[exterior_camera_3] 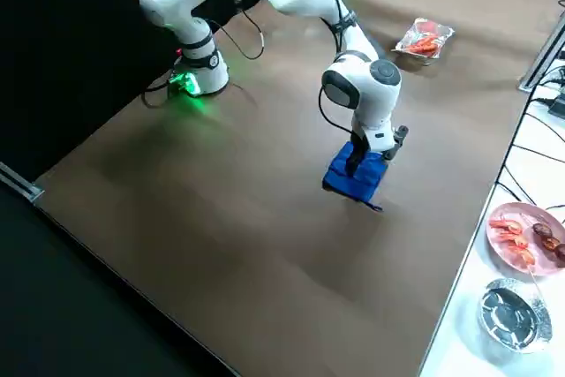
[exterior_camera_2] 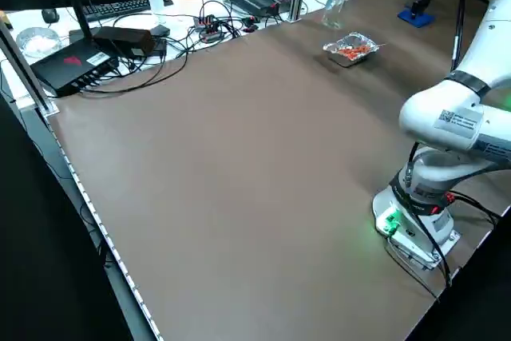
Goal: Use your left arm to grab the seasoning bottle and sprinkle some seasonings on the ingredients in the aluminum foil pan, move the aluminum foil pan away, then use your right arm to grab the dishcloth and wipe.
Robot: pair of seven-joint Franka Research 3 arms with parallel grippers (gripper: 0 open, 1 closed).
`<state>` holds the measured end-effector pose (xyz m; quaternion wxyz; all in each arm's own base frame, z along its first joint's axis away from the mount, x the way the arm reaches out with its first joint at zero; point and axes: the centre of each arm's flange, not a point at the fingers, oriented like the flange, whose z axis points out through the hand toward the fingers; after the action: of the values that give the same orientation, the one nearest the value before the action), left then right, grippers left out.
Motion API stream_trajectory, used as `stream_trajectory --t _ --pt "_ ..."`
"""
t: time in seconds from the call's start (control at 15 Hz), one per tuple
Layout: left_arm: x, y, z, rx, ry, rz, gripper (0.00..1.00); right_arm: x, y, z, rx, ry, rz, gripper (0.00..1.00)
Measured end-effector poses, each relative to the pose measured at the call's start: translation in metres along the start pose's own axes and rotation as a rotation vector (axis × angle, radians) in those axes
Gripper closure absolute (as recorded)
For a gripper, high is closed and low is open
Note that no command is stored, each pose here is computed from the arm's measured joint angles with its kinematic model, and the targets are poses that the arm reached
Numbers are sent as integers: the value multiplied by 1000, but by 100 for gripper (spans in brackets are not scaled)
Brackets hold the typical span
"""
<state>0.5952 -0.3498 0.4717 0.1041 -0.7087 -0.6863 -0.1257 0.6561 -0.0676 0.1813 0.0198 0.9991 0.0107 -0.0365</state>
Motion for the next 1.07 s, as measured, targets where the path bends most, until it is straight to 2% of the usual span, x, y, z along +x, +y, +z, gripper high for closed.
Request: stream_trajectory --t 0.27,0.4,0.47,0.67,0.87,1.07 --pt "97 16 7 37 -188 57 78 0 0 0 0 0 -2 35" --pt "130 17 34 8 -242 76 78 0 0 0 0 0 -2 38" --pt "157 14 69 -8 -275 81 78 0 0 0 0 0 -3 41" --pt "197 15 116 -26 -360 81 78 0 -1 0 1 0 -3 47" --pt "231 14 161 -44 -449 80 78 0 -1 0 1 0 -4 48" --pt "242 18 199 -54 -449 25 78 0 -1 0 1 -1 -10 52"
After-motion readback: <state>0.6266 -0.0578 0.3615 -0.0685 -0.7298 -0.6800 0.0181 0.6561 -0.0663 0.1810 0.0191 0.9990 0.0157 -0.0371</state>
